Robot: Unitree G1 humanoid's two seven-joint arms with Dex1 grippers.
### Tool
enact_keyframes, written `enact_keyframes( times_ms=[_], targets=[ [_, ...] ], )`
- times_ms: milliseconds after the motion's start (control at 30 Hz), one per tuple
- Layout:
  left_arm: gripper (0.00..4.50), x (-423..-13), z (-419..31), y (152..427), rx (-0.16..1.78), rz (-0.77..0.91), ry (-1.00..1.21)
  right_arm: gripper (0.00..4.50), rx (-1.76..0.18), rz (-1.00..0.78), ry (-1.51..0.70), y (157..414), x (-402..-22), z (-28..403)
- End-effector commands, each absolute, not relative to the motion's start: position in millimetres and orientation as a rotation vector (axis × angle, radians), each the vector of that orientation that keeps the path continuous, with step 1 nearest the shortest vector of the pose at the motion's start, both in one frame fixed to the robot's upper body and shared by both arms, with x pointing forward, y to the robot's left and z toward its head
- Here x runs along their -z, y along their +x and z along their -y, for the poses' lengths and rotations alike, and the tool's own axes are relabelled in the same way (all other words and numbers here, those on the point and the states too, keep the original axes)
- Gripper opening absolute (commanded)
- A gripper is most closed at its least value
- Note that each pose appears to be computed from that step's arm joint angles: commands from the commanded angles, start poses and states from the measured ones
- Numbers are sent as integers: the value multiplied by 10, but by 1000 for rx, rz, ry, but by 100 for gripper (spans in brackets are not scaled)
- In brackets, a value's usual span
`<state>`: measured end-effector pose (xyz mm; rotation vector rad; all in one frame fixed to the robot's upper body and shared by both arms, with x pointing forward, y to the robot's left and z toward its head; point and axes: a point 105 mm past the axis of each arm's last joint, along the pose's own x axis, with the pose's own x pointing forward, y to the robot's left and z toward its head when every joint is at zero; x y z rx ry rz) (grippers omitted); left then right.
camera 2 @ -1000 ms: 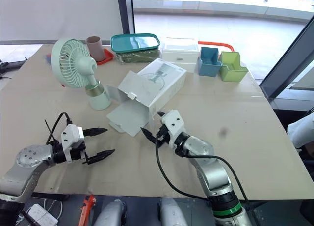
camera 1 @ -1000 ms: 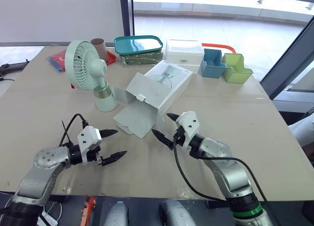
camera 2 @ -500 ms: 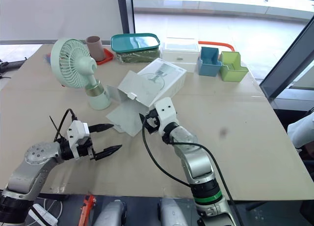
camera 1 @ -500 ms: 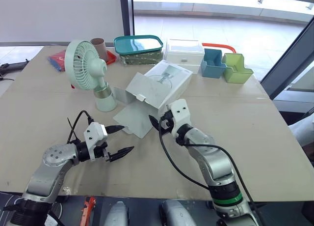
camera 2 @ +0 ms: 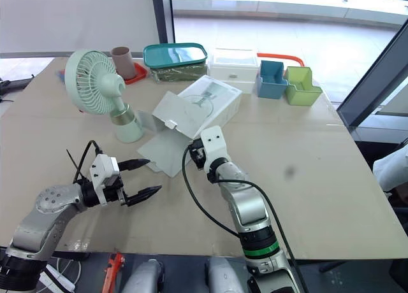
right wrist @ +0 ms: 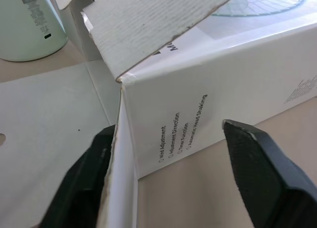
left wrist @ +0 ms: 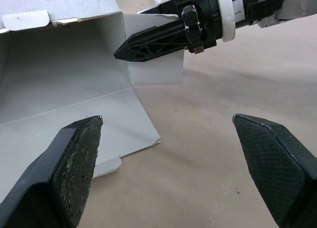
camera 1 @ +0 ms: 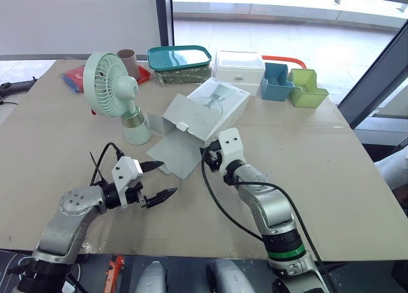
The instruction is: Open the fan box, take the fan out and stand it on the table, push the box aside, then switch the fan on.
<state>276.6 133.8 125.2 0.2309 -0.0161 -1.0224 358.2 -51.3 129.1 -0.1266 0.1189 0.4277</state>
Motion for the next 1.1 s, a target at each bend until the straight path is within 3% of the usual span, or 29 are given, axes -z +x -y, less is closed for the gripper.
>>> enact_keyframes(
  times_ms=[33, 100, 133, 233, 733, 1100],
  targets=[
    [450, -1347, -1286, 2744, 1027, 54, 227, 139, -404, -71, -116, 3615, -1436, 555],
    [450, -1347, -1278, 2746, 1027, 55, 223, 94, -391, -74, -119, 3620, -1433, 579],
    [450, -1347, -1274, 2748, 1026, 54, 222, 40, -388, -75, -120, 3621, -1432, 587],
    [450, -1351, -1269, 2757, 1020, 56, 217, 6, -377, -75, -128, 3623, -1434, 617],
    [450, -1347, -1193, 2780, 1029, 60, 196, 6, -290, -97, -148, 3600, -1402, 968],
    [450, -1357, -1173, 2818, 1046, 63, 203, 6, -62, -154, -158, 3309, -1340, 1918]
  ],
)
